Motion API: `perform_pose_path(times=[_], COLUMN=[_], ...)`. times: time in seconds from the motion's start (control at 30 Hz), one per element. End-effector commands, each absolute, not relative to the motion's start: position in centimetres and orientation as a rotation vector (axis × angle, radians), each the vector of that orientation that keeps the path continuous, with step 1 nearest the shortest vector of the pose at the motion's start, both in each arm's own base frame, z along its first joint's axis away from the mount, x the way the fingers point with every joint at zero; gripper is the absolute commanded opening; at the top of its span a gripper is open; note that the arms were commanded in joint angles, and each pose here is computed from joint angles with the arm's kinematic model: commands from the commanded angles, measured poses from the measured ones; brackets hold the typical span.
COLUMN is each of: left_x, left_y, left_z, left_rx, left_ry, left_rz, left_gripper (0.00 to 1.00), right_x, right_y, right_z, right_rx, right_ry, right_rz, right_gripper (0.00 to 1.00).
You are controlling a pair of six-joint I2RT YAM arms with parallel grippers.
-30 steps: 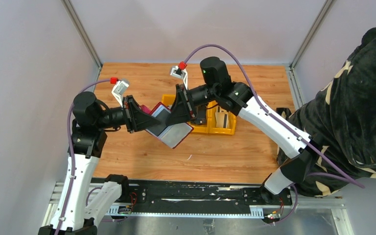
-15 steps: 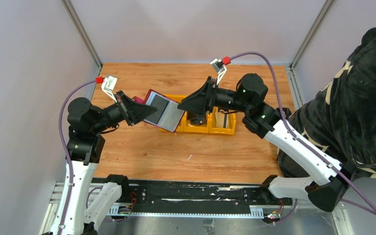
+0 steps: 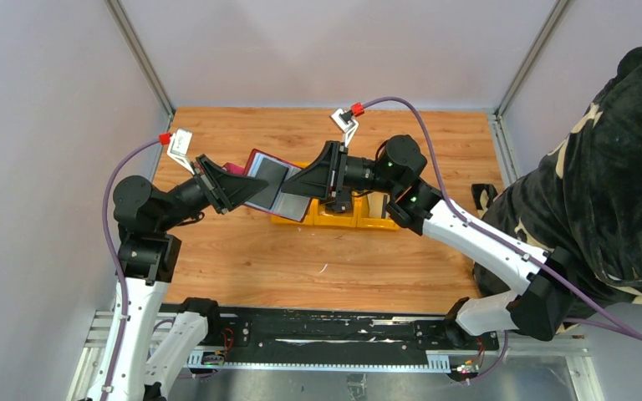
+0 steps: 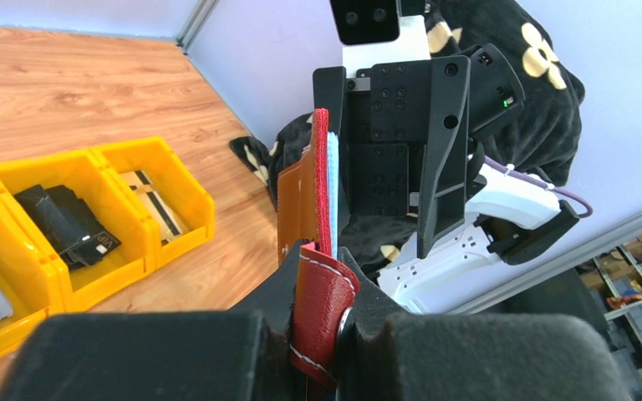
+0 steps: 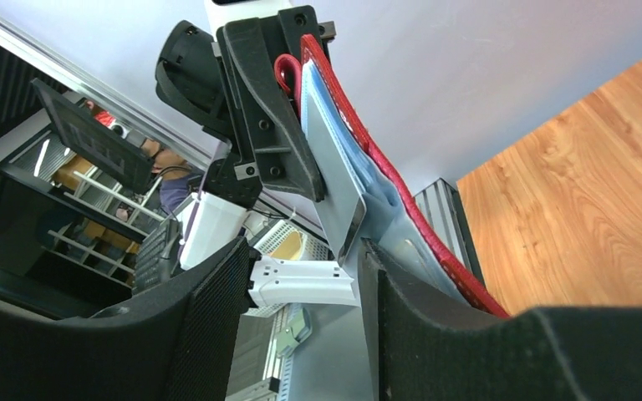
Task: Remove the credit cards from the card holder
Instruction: Remove the credit card from the card holder.
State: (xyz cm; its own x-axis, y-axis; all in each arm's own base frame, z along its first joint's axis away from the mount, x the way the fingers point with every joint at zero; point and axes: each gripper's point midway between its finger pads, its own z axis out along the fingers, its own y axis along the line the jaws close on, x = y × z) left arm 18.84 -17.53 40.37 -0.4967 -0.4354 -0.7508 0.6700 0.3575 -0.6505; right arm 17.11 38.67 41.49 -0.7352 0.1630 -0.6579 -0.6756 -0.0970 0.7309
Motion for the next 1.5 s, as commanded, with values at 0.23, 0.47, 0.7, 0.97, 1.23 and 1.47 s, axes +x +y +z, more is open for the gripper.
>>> perform_pose_path(times=[0.23,0.47,0.7,0.97,1.23,1.47], left_x=[18.1,18.0,17.5,16.5,16.3,16.1], left_y=[-17.7,-17.7,-17.8,-18.1,-18.1,-18.0], left_z=[42.1,42.2,42.3,43.7,44.1,45.0], left_rx=[0.232,0.228,0.235,0.248,0.240,0.244], left_ry=[1.524,1.519,1.527,1.493,1.486,1.466], left_rz=[-1.397,-1.406,-1.422,-1.502,-1.516,-1.509], left_gripper=[0.00,0.00,0.05,0.25,0.16,0.08], right_x=[16.3,15.9,15.1,14.4,13.8,13.3], right_y=[40.5,40.9,40.4,39.3,38.5,37.9], right_z=[41.3,42.3,44.7,45.0,45.5,45.5], right_rx=[-0.576,-0.554,-0.533,-0.529,-0.531,-0.542], right_ry=[1.580,1.507,1.335,1.293,1.249,1.240], right_rz=[1.954,2.037,2.213,2.208,2.226,2.213], right_gripper=[0.51,0.43,0.26,0.12,0.06,0.03])
